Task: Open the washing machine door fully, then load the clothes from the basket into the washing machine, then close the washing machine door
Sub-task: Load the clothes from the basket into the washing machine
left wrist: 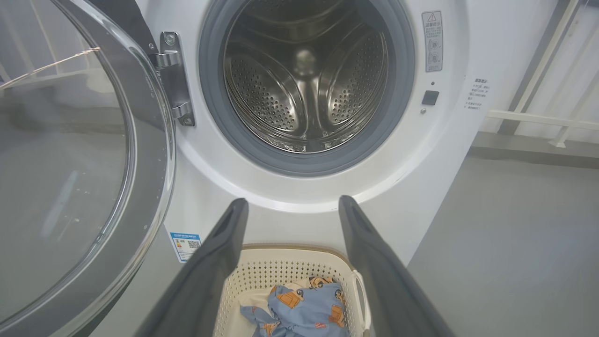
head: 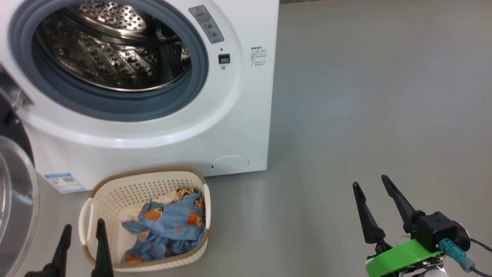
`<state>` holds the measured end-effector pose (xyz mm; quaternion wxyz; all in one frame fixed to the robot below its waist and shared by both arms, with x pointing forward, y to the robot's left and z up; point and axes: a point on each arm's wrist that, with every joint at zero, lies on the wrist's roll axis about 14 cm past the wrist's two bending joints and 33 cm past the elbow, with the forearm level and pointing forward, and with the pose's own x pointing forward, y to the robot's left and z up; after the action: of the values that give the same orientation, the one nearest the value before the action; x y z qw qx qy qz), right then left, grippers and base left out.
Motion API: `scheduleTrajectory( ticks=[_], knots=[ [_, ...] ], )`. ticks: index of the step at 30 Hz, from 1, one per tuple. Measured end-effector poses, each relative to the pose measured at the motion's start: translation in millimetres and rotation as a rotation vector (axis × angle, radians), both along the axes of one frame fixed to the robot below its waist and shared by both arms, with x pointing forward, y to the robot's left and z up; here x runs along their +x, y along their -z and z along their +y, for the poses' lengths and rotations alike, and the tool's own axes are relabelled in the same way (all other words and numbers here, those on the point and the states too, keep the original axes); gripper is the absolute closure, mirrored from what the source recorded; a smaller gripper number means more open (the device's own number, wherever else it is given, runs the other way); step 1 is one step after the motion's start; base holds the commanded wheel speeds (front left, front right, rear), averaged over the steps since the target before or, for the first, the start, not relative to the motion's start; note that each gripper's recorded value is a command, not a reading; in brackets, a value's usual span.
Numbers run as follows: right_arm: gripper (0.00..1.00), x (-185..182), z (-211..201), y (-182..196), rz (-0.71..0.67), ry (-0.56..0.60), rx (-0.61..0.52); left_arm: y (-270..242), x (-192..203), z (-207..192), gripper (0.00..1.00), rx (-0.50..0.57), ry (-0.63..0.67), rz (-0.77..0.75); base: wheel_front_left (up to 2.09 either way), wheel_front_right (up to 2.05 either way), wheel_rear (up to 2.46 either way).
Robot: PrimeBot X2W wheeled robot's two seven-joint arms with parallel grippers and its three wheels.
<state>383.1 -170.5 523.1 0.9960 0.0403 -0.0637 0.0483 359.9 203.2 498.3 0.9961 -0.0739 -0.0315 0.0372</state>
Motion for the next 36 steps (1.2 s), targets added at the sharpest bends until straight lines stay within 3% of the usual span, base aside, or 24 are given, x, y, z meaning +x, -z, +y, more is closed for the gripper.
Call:
scheduleTrajectory(
  ticks=[13,36],
  knots=[
    [0.0,2.2,0.1,5.8,0.017,0.0,0.006,0.1,3.1,0.5,0.0,-0.011,0.002,-0.002,1.37,-1.35,-0.02],
    [0.0,5.0,5.1,29.7,0.09,-0.016,0.038,18.3,6.4,-9.4,0.0,-0.041,0.033,0.051,0.04,-0.04,0.0]
  ],
)
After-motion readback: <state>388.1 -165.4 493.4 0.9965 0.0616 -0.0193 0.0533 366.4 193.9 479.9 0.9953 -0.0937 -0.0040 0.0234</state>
